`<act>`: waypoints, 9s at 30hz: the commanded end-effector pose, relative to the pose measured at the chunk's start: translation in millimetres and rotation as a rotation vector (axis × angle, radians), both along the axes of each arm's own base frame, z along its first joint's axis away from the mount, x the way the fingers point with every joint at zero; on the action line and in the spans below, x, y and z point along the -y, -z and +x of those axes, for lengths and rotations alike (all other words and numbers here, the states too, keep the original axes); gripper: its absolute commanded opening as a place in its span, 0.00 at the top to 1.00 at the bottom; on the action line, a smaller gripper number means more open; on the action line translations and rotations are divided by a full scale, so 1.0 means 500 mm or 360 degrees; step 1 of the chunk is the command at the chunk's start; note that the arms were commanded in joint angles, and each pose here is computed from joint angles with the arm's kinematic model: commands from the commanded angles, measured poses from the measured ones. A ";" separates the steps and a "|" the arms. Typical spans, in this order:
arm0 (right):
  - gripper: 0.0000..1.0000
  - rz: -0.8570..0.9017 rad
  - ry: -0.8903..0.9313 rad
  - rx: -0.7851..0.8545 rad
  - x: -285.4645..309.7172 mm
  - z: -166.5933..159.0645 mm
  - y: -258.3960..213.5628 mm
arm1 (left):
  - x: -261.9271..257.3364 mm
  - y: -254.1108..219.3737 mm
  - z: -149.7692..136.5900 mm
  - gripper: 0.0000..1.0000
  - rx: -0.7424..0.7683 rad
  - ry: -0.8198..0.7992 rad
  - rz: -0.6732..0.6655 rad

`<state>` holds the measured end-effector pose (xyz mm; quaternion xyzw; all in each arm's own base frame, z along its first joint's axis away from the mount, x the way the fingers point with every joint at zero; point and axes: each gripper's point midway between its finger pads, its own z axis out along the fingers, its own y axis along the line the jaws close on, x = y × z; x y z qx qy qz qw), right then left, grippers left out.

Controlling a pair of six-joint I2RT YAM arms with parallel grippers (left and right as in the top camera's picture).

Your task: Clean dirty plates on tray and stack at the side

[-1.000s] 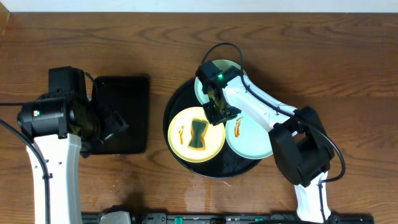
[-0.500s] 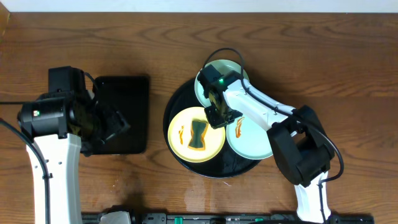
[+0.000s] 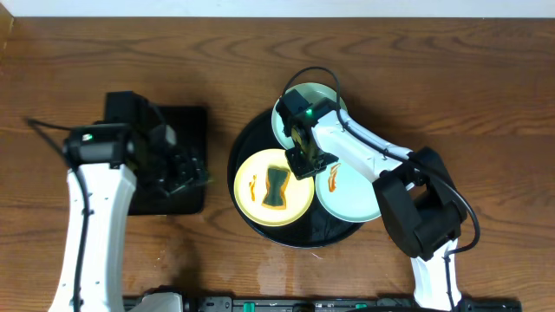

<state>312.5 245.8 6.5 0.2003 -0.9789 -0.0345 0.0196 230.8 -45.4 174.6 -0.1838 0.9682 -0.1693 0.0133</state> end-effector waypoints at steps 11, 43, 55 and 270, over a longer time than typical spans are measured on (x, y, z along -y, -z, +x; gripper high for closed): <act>0.99 0.0206 -0.0115 -0.0117 -0.045 -0.028 0.001 | 0.146 0.132 0.043 0.24 -0.0069 0.0413 -0.0198; 0.99 -0.0016 -0.0073 -0.0014 0.012 0.010 -0.014 | 0.255 0.258 0.076 0.35 -0.0138 0.0572 -0.0136; 0.99 -0.0020 0.0006 -0.0031 0.024 0.014 -0.014 | 0.283 0.287 0.075 0.35 -0.0127 0.0572 -0.0139; 0.99 0.0242 0.0921 0.0658 0.554 0.204 -0.347 | -0.129 -0.036 0.053 0.92 0.0399 -0.0587 0.0570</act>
